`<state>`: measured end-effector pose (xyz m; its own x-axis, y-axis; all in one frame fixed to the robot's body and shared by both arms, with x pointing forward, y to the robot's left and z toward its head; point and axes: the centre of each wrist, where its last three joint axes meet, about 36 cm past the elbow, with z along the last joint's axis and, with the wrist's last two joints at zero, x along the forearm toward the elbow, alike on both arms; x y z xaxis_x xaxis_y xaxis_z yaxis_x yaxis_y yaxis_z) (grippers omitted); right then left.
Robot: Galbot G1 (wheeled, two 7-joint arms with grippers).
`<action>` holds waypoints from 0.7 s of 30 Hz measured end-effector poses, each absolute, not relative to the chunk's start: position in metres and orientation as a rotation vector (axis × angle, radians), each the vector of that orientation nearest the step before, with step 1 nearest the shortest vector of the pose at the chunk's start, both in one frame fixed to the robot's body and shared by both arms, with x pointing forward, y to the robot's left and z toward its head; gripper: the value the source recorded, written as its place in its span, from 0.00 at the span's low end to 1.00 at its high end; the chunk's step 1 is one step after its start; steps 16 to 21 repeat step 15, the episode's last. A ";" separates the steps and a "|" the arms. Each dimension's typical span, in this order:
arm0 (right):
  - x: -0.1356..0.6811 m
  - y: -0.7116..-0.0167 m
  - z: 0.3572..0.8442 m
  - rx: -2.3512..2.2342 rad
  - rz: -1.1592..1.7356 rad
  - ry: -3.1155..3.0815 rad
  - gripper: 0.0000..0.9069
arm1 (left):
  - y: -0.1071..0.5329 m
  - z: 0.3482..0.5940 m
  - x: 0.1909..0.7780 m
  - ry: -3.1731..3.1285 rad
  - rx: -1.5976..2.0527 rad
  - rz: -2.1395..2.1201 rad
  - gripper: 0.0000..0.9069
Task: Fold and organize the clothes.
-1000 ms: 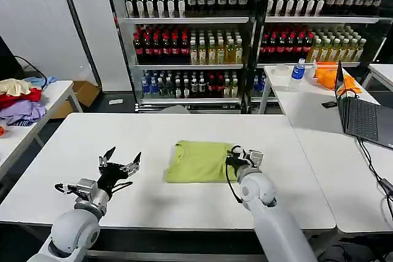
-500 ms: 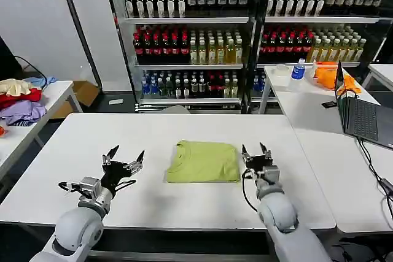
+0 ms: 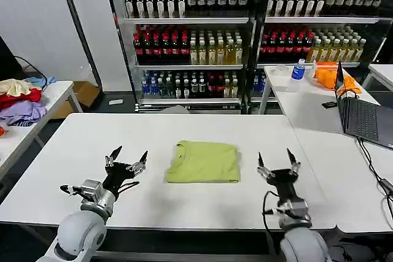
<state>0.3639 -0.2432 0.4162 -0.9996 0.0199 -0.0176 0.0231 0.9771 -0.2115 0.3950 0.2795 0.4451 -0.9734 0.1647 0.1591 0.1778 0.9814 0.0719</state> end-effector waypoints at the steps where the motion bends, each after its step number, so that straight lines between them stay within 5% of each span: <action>1: 0.357 -0.246 0.418 0.044 -0.335 3.101 1.00 | 0.279 0.445 0.393 -2.976 -0.260 -0.124 1.00; 21: 0.294 -0.258 0.441 0.099 -0.353 3.054 1.00 | 0.276 0.449 0.374 -2.974 -0.284 -0.118 1.00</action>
